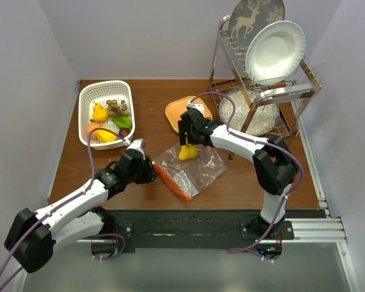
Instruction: Open the zip-top bag and remove the fake food
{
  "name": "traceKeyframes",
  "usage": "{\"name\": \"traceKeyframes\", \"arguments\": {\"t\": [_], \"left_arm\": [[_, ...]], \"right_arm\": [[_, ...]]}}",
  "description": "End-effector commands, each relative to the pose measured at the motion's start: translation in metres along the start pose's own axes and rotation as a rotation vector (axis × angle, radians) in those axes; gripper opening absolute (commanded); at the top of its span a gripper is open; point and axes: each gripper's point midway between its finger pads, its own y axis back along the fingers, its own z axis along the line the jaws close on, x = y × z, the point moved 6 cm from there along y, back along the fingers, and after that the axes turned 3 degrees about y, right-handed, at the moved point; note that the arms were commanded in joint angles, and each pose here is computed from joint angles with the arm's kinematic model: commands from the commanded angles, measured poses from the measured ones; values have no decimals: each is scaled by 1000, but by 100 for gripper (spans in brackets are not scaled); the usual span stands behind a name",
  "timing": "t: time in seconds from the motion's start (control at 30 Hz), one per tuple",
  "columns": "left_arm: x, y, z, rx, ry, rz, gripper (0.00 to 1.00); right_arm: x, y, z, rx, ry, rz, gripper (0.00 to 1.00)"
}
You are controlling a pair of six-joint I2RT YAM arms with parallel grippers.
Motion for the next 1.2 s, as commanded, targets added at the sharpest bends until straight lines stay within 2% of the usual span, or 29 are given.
{"name": "traceKeyframes", "arguments": {"t": [0.0, 0.03, 0.2, 0.3, 0.33, 0.43, 0.53, 0.73, 0.8, 0.87, 0.9, 0.97, 1.0, 1.17], "left_arm": [[15, -13, -24, 102, 45, 1, 43], [15, -15, -31, 142, 57, -6, 42], [32, -30, -52, 210, 40, 33, 42], [37, -38, -60, 235, 37, 46, 42], [36, -40, -63, 249, 37, 38, 42], [38, -46, -62, 252, 38, 34, 42], [39, -51, -62, 247, 33, 32, 41], [43, -52, -60, 249, 27, 44, 40], [45, -50, -56, 229, 18, 44, 38], [44, -47, -45, 172, 14, 24, 33], [43, -45, -41, 149, 11, 16, 27], [40, -43, -27, 54, -15, -8, 21], [42, -43, -17, -7, -35, -4, 20], [45, -42, -4, -73, -66, 0, 20]], "right_arm": [[-14, -11, -9, 54, -46, -35, 86], [-13, -12, -9, 55, -43, -29, 85], [6, -17, -12, 56, -45, 1, 64], [17, -12, -15, 47, -54, 17, 47], [24, -11, -16, 46, -49, 34, 38], [30, 1, -12, 29, -45, 32, 22], [35, 14, -4, 8, -31, 28, 11], [37, 34, 12, 9, 11, 8, 1], [35, 38, 15, 6, 16, 0, 0], [31, 44, 20, -2, 15, -14, 0], [30, 45, 19, 4, 20, -15, 0], [23, 52, 23, -2, 21, -31, 0], [19, 55, 23, 0, 19, -42, 0], [13, 65, 21, 0, 17, -57, 0]]}}
